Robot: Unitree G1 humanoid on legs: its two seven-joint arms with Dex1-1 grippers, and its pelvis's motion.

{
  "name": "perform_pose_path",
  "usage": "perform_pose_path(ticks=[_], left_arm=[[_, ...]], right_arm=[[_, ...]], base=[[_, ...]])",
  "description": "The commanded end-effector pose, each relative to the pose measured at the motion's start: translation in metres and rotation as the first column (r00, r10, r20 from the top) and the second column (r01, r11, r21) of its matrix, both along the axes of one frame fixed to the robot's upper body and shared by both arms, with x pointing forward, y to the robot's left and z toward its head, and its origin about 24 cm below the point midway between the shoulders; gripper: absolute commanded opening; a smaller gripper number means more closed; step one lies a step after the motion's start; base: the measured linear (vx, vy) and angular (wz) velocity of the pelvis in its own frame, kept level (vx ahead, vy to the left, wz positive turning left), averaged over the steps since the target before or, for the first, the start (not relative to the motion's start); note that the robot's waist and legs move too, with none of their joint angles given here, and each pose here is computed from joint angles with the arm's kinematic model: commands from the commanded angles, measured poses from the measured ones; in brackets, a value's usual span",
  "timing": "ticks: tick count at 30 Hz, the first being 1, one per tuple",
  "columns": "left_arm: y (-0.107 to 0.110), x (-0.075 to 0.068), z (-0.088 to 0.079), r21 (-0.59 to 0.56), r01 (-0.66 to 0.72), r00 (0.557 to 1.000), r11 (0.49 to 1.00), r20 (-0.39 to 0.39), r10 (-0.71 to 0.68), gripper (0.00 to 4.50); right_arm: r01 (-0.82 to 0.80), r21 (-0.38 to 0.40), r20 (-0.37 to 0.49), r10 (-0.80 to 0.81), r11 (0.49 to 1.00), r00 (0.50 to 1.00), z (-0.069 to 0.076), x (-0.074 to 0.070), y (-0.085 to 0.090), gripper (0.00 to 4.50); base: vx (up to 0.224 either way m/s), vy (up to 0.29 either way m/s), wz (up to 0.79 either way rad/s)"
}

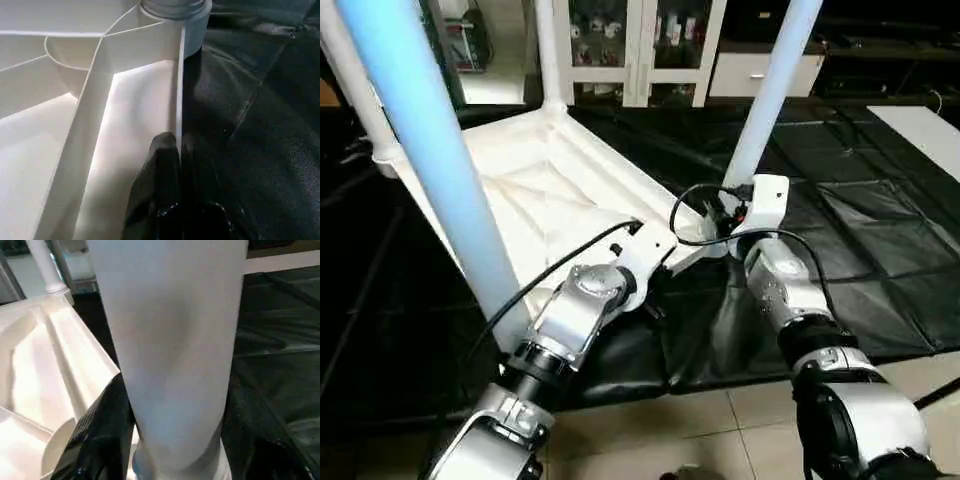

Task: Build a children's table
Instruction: Rotate leg to tighten

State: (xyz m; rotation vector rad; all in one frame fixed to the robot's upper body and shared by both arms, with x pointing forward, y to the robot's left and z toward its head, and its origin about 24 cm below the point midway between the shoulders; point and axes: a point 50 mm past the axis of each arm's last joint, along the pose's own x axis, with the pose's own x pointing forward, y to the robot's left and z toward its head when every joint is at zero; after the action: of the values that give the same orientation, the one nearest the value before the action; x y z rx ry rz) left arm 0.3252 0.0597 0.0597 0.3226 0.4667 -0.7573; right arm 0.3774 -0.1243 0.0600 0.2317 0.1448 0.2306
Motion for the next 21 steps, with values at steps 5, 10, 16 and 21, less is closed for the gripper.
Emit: perform_pose_path(ticks=[5,10,16,21], left_arm=[[0.029,-0.012,0.025,0.048,0.258,0.928,0.965,0.265,-0.261,0.0],[0.053,-0.042,0.02,0.032,0.451,0.88,0.892,0.153,-0.45,0.0],[0.058,-0.047,0.018,0.036,0.491,0.863,0.871,0.12,-0.491,0.0],[0.056,-0.045,0.02,0.034,0.489,0.861,0.872,0.14,-0.489,0.0]], right_arm=[[-0.442,-0.029,0.086,0.443,0.896,0.892,-0.001,-0.016,0.01,2.87],[-0.607,-0.212,0.087,0.633,0.766,0.769,0.016,-0.024,-0.036,3.12],[-0.662,-0.185,0.093,0.684,0.726,0.724,0.026,-0.026,-0.055,2.87],[-0.705,-0.166,0.075,0.722,0.69,0.688,0.02,-0.029,-0.048,2.4]], base=[[0.0,0.0,0.0],[0.0,0.0,0.0],[0.0,0.0,0.0],[0.0,0.0,0.0]])
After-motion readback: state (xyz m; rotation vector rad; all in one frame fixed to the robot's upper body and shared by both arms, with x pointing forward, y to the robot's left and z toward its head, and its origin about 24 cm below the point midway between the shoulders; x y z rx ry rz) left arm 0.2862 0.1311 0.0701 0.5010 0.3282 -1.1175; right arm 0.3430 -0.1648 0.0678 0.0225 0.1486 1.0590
